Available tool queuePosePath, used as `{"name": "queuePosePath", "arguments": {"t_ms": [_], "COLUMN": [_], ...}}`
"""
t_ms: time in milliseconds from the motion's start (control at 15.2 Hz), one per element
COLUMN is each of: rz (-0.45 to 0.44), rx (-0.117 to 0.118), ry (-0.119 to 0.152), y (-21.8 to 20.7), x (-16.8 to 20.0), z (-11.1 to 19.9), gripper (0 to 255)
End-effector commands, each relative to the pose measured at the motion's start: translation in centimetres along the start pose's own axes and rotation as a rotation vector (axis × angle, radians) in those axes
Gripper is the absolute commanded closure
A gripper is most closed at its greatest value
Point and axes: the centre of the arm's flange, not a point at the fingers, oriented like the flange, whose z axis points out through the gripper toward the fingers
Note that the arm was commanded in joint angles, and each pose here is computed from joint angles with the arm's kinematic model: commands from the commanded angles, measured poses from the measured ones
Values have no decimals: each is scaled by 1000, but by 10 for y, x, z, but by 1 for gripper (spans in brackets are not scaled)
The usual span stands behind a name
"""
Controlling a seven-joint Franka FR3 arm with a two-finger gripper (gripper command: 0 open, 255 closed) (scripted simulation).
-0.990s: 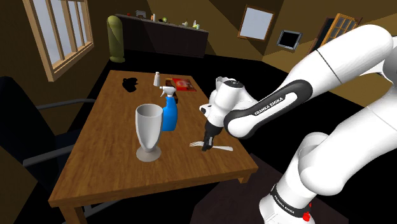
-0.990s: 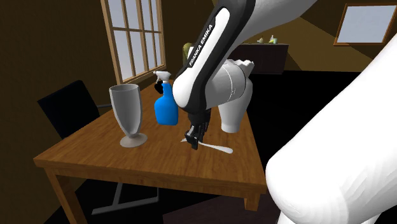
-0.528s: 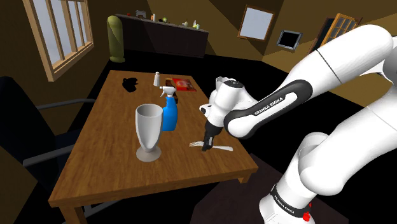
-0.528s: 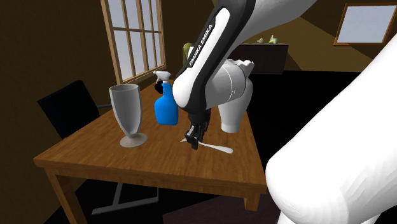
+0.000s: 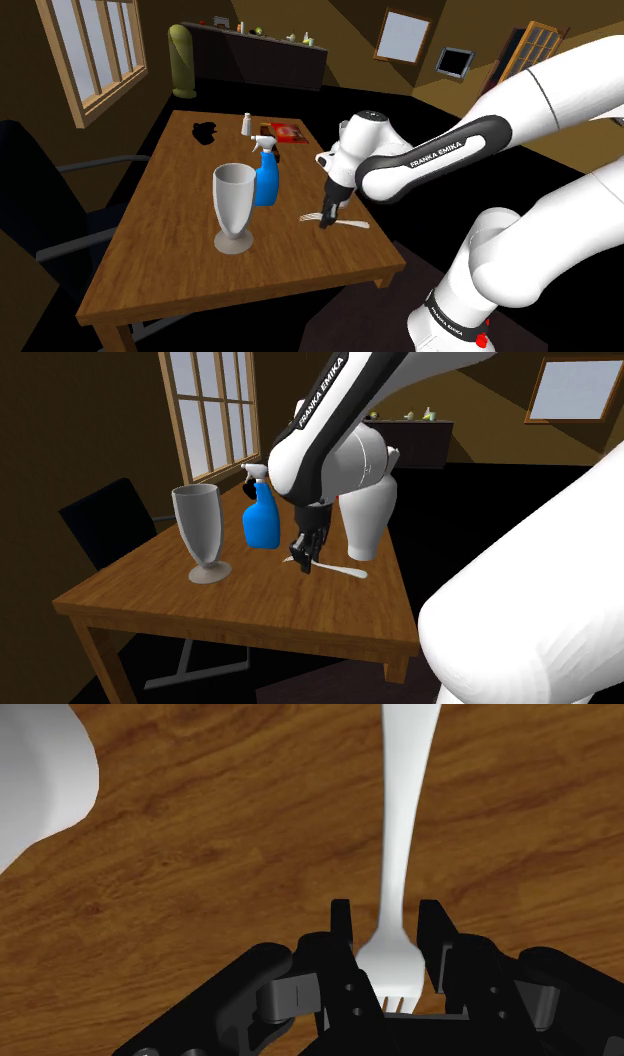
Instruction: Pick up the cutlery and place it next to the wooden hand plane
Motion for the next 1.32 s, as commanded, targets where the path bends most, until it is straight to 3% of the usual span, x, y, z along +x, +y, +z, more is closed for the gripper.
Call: {"name": "queuePosePath", "arguments": {"t_ms": [0, 1254], "rz": [0, 0], "rx": [0, 0], "ry": [0, 0], "y": [1, 11], "x": [0, 12], "z": [-10, -109], "gripper": [255, 255]}}
